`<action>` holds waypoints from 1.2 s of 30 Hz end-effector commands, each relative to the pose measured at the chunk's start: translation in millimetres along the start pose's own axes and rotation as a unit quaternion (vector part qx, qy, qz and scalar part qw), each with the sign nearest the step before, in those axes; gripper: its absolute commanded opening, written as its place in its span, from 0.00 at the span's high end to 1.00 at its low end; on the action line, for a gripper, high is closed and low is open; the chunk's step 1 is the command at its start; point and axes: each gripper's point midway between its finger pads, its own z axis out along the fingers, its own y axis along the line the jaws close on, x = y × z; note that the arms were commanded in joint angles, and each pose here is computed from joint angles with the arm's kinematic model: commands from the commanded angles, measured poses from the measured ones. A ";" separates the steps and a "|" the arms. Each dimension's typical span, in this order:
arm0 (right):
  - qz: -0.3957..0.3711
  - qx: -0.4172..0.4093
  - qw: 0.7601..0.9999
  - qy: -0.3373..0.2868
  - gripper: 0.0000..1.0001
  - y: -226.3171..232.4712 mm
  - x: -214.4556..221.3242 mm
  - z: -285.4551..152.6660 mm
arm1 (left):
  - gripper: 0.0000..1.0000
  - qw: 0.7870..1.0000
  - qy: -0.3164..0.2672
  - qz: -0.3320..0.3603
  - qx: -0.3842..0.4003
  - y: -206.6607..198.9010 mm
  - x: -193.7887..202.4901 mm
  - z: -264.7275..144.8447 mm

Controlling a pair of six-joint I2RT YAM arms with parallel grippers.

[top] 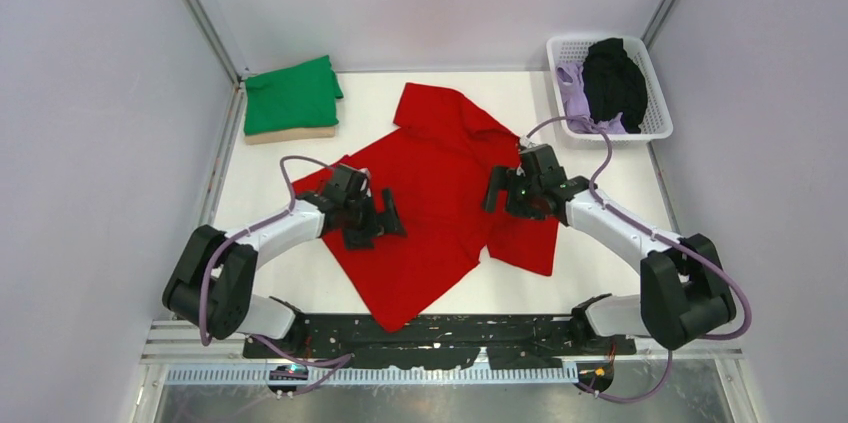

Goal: Fold and stack the t-shirts
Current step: Flatten out the tshirt

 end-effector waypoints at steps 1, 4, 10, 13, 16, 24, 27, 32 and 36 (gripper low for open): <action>0.038 -0.008 0.999 -0.014 0.05 -4.5 7.2 17.4 | 0.00 0.998 -0.014 -0.051 -0.034 32.5 -8.6 10.4; 0.053 0.005 0.998 0.014 0.04 -20.5 33.3 20.9 | 0.00 0.994 -0.033 -0.085 -0.067 65.7 -18.9 6.9; 0.085 0.029 0.992 0.090 0.05 -50.0 103.5 9.4 | 0.00 0.985 -0.065 -0.119 -0.110 106.6 -39.1 -13.3; 0.100 0.033 0.986 0.130 0.05 -54.0 131.6 -11.8 | 0.00 0.979 -0.087 -0.121 -0.136 115.2 -49.1 -27.6; 0.105 0.023 0.981 0.161 0.05 -50.4 151.5 -32.5 | 0.00 0.973 -0.107 -0.116 -0.169 121.7 -57.6 -42.7; 0.032 -0.010 0.980 0.196 0.04 -24.0 162.4 -77.0 | 0.01 0.975 -0.143 -0.090 -0.146 98.7 -83.6 -67.5; -0.030 -0.041 0.992 0.114 0.05 -5.4 115.1 -84.7 | 0.00 0.976 -0.166 -0.075 -0.117 83.0 -96.0 -78.0; -0.067 -0.058 0.993 -0.082 0.05 29.1 5.3 -77.2 | 0.01 0.981 -0.178 -0.058 -0.049 54.5 -111.8 -76.0; -0.079 -0.098 0.985 -0.121 0.05 72.8 -65.7 -43.0 | 0.00 0.984 -0.159 -0.064 -0.040 54.0 -116.6 -59.1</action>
